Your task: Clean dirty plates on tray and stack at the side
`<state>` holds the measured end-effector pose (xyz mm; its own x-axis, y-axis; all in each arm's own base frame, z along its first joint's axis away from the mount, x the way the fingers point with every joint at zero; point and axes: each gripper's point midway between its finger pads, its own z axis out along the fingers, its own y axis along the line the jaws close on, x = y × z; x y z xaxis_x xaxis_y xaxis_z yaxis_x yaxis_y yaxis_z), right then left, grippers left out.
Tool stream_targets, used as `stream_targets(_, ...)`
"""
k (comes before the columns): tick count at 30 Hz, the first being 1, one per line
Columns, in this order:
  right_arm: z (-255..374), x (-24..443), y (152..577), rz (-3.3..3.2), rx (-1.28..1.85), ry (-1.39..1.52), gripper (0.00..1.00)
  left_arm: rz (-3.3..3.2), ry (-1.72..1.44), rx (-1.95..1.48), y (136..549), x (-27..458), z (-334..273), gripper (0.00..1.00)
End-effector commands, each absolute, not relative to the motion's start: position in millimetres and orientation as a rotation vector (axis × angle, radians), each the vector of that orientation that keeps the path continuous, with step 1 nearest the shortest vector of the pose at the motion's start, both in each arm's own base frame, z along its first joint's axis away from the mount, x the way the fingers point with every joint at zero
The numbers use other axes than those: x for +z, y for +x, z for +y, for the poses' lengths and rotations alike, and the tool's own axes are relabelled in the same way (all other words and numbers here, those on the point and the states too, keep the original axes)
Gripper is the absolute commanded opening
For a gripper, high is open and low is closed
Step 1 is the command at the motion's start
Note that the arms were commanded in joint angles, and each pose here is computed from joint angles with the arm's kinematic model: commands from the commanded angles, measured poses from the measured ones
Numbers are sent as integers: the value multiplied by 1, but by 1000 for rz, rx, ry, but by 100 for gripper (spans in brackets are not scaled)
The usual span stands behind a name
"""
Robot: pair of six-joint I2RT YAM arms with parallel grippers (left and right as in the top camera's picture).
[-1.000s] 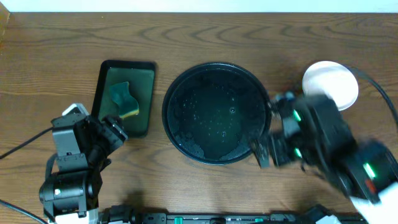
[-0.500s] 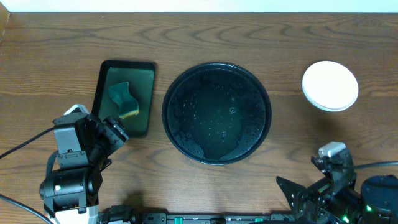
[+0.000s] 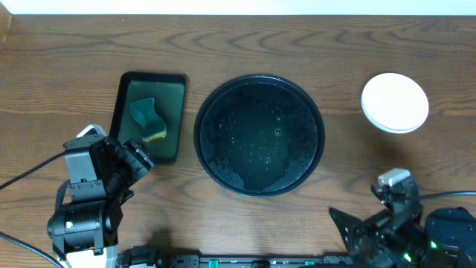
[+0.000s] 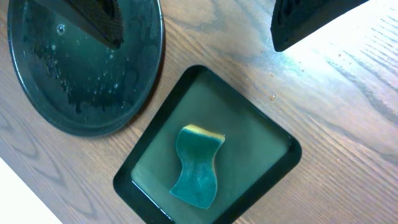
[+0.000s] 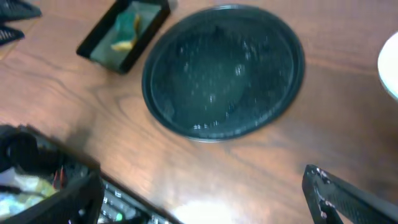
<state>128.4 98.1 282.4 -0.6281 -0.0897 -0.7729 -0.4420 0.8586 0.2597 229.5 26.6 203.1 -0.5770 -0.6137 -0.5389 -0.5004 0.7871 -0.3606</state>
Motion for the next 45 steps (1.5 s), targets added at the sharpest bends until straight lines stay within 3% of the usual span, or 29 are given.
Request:
stream_targets(1, 93, 261, 144, 2183, 461, -398, 99, 2315, -807, -221, 229, 203, 26, 76)
stream_targets(7, 103, 228, 179, 1961, 419, -503, 99, 2315, -808, -220, 229, 202, 26, 76)
stream_targets(26, 60, 198, 235, 1513, 220, -259, 99, 2315, -808, -220, 229, 202, 26, 76)
stream_targets(37, 32, 158, 244, 1636, 116, -147, 99, 2315, -808, -220, 229, 202, 26, 76)
stream_targets(45, 30, 159, 244, 1631, 110, -143, 99, 2315, -808, -220, 229, 202, 26, 76)
